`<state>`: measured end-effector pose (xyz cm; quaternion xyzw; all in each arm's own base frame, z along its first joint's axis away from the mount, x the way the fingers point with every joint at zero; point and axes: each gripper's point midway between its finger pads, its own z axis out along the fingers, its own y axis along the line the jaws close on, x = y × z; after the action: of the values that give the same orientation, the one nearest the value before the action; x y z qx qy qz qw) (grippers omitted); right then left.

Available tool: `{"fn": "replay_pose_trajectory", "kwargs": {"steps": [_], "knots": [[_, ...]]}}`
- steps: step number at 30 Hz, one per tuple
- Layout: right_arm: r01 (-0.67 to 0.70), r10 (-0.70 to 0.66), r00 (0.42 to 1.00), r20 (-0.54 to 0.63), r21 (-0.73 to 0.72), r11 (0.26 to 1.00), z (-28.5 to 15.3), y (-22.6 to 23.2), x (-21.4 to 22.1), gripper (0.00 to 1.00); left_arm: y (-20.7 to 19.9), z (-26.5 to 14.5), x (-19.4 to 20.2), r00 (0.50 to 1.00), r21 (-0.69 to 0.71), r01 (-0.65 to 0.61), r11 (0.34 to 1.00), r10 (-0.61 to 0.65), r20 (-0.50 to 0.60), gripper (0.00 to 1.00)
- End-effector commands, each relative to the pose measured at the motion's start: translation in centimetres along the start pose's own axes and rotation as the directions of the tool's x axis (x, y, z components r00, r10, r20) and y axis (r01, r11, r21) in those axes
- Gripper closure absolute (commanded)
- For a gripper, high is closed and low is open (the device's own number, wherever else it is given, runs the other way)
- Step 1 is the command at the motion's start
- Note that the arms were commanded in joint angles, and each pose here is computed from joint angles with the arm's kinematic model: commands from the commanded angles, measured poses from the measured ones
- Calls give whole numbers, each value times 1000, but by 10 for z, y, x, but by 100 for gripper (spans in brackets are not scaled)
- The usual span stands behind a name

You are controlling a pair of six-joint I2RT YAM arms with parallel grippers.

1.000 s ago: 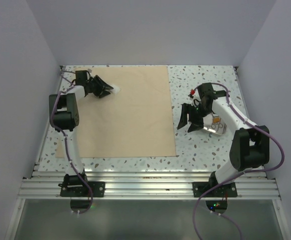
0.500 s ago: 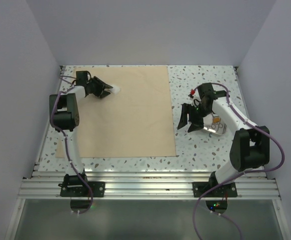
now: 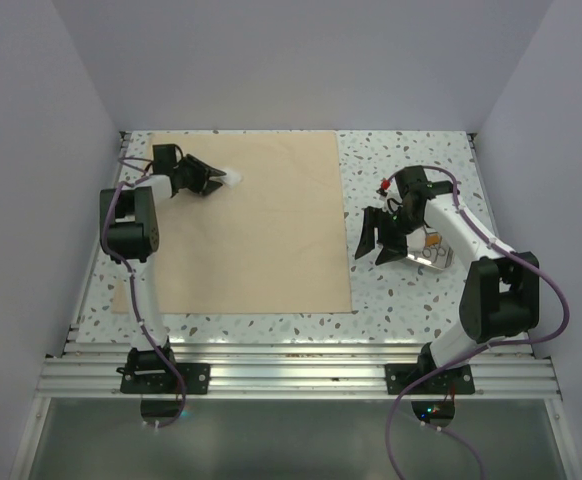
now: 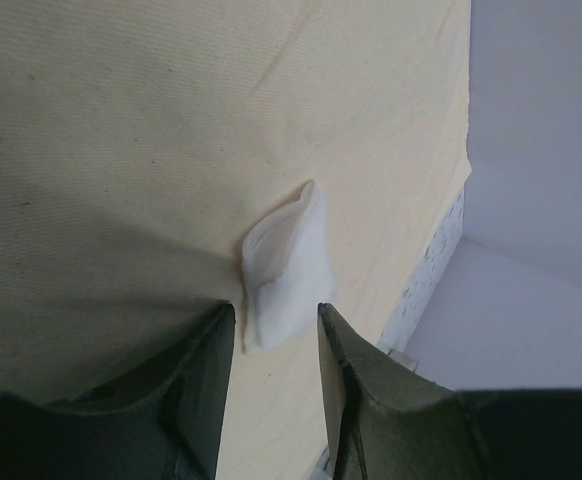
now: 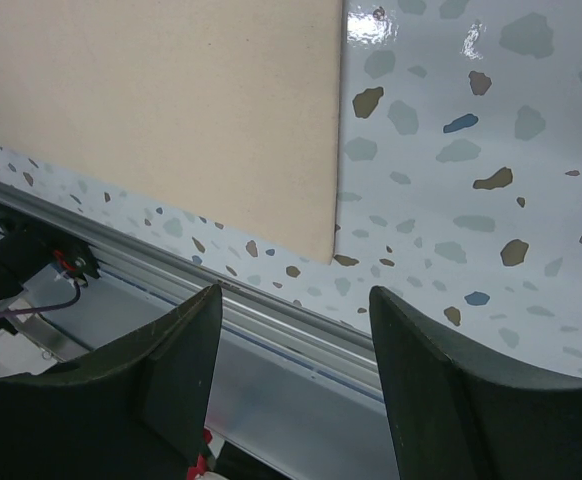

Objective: Prepare the surgical pack

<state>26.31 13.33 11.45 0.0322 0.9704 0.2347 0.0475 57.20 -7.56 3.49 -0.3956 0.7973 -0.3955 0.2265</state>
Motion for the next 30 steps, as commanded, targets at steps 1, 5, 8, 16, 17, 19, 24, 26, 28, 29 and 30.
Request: {"fn": "replay_pose_trajectory", "kwargs": {"steps": [1, 5, 8, 16, 17, 19, 24, 26, 28, 29, 30], "knots": [[21, -21, 1000, 22, -21, 1000, -7, 6, -3, 36, 16, 14, 0, 1000, -20, 6, 1000, -6, 18, 58], [20, -19, 1000, 19, -20, 1000, -6, 5, -3, 36, 16, 16, 1, 1000, -14, 16, 1000, -16, 17, 59], [17, -17, 1000, 18, -19, 1000, -5, 5, -3, 36, 15, 19, 1, 1000, -10, 22, 1000, -22, 19, 59], [19, -19, 1000, 12, -16, 1000, -3, 3, -1, 36, 13, 27, 4, 1000, 7, 25, 1000, -26, 14, 61], [17, -17, 1000, 11, -15, 1000, -3, 3, -1, 36, 12, 27, 3, 1000, 11, 22, 1000, -22, 15, 61], [18, -17, 1000, 13, -16, 1000, -4, 3, -1, 36, 12, 29, 3, 1000, 14, 17, 1000, -17, 15, 63], [20, -19, 1000, 13, -17, 1000, -4, 4, -1, 36, 14, 30, 3, 1000, 12, 15, 1000, -15, 20, 71], [18, -18, 1000, 14, -14, 1000, -4, 3, -1, 36, 13, 30, 3, 1000, 13, 9, 1000, -10, 20, 74], [18, -18, 1000, 13, -17, 1000, -3, 3, -1, 36, 14, 30, 3, 1000, 14, 9, 1000, -9, 21, 80], [19, -19, 1000, 15, -16, 1000, -3, 3, -1, 36, 12, 30, 2, 1000, 19, 5, 1000, -5, 25, 84], [19, -19, 1000, 16, -18, 1000, -4, 4, -1, 36, 11, 30, 2, 1000, 23, 3, 1000, -4, 25, 87]]}}
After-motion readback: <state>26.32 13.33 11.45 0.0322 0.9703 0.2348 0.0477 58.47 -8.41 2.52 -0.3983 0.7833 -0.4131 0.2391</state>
